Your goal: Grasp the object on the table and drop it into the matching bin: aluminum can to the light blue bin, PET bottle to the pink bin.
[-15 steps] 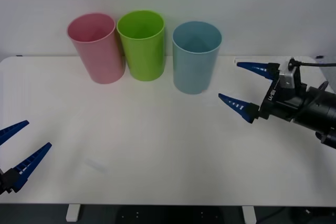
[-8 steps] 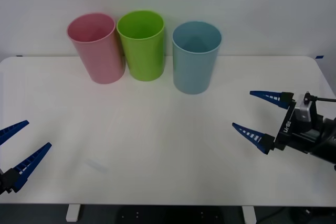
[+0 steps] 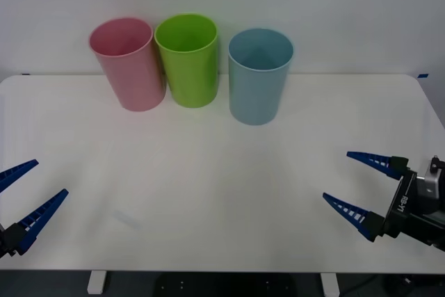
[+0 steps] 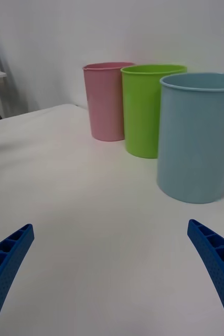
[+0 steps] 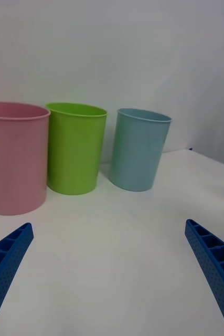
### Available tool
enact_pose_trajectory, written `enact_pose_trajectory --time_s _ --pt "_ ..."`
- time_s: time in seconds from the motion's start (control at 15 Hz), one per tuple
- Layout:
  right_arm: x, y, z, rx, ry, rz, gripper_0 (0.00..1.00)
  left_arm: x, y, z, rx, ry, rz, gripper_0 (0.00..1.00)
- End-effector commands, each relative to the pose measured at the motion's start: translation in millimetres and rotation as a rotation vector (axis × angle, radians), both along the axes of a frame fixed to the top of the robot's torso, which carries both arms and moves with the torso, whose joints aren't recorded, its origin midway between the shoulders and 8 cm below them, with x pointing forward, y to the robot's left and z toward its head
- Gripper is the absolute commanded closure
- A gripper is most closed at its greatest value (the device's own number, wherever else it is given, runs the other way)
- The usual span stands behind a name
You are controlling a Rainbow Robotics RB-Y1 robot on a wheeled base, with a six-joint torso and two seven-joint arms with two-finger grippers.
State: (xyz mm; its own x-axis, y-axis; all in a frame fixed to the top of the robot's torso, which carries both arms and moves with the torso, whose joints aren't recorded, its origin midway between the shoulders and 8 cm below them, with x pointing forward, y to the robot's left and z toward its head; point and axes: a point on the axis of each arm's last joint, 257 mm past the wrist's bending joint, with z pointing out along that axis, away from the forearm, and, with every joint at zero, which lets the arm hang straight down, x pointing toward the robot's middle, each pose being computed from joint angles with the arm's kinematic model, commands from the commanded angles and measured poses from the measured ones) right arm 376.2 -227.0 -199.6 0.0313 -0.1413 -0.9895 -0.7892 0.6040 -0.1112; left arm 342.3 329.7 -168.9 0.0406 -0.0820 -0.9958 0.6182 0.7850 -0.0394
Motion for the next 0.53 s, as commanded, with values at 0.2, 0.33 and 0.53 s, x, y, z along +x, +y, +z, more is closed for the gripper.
enact_pose_trajectory --time_s 0.2,0.33,0.53 --pt "-21.4 -8.6 -9.6 -0.006 0.036 -0.022 0.00 0.0 0.0 0.0 0.000 0.000 0.000 0.00" --pt "-26.5 -10.4 -14.1 -0.002 0.051 -0.027 0.00 0.0 0.0 0.0 0.000 0.000 0.000 0.00" --pt "-32.0 -13.3 -20.0 -0.003 0.067 -0.035 0.00 0.0 0.0 0.0 0.000 0.000 0.000 0.00"
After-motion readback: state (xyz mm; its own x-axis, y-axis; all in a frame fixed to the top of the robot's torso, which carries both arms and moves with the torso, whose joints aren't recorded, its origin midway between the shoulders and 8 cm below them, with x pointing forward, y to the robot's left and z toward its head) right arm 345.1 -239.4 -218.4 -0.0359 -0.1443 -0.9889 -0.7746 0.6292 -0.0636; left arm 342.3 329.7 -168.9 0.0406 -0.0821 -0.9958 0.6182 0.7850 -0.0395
